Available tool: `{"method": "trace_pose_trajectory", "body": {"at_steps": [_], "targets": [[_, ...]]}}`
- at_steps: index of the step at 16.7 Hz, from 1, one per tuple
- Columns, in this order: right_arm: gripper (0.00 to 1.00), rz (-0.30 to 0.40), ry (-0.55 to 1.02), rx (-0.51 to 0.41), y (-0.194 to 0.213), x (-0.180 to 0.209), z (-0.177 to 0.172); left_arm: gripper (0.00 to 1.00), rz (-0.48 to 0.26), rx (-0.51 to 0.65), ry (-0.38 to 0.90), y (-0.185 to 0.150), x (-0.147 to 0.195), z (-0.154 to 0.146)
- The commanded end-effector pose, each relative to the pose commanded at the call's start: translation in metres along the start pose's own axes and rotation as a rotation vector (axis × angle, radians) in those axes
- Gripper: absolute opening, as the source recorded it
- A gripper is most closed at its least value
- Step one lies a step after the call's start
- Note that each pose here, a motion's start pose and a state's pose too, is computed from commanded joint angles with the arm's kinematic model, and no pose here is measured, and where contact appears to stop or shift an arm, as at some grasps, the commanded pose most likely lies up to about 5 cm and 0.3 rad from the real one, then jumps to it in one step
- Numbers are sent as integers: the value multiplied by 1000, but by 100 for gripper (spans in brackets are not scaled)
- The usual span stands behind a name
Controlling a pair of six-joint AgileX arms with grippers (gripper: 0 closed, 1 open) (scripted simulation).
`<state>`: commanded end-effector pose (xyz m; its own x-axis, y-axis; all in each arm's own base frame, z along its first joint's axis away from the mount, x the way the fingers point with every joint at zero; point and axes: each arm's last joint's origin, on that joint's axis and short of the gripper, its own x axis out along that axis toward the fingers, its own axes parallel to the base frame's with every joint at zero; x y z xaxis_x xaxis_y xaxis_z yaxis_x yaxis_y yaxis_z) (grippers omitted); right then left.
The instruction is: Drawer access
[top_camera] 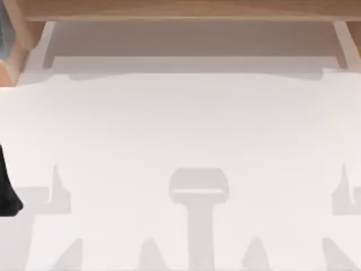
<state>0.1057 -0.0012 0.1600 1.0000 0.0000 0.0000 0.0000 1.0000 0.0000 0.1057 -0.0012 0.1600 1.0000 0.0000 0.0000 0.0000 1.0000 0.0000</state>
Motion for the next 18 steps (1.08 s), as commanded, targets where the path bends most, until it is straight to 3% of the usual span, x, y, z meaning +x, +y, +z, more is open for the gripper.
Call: {"method": "trace_pose_trajectory", "body": {"at_steps": [3,8,13,18], "targets": [[100,2,-7,-1,0,0,4,100,0,0,0,0,0,0],[100,7,-25,-3,-7,10,45,100,0,0,0,0,0,0],[100,1,-9,-2,-25,45,93,100,0,0,0,0,0,0],[100,-1,2,1,-48,84,119,100,0,0,0,0,0,0]]}}
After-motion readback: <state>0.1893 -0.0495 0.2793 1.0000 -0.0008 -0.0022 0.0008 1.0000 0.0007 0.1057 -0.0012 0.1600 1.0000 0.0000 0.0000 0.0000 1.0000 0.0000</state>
